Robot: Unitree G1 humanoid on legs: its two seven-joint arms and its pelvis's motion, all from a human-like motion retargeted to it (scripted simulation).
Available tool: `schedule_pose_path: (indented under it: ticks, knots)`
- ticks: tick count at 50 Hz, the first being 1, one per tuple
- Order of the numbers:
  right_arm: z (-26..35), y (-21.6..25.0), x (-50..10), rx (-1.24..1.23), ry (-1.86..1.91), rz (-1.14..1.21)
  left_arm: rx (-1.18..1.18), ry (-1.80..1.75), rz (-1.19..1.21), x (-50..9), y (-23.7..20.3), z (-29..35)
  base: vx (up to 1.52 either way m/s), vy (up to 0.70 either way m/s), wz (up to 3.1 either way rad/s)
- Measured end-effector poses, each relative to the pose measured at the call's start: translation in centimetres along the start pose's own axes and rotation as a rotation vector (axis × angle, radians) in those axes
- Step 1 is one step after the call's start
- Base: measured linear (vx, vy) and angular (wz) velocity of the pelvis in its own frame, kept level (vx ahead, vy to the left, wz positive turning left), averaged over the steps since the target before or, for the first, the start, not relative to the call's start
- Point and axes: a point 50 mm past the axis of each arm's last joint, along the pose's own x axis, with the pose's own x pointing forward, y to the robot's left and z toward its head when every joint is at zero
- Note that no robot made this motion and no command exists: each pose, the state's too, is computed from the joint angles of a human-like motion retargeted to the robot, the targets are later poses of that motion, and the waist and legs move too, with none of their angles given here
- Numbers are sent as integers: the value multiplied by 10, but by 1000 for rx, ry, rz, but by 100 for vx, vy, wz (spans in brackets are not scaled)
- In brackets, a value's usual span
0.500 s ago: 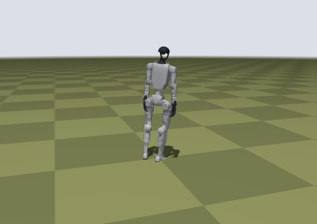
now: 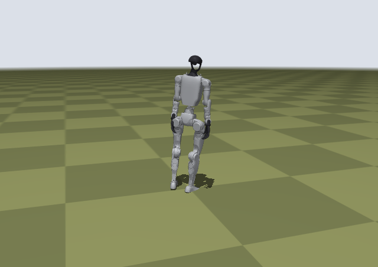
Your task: Upper body actions
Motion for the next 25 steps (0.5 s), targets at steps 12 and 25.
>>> schedule_pose_path:
  ticks: [12,25]
  knots:
    - [1,0,0,-2,-3,1,1,-1,0,0,0,0,0,0,0]
    - [0,0,0,-2,-2,2,-1,-2,1,0,0,0,0,0,0]
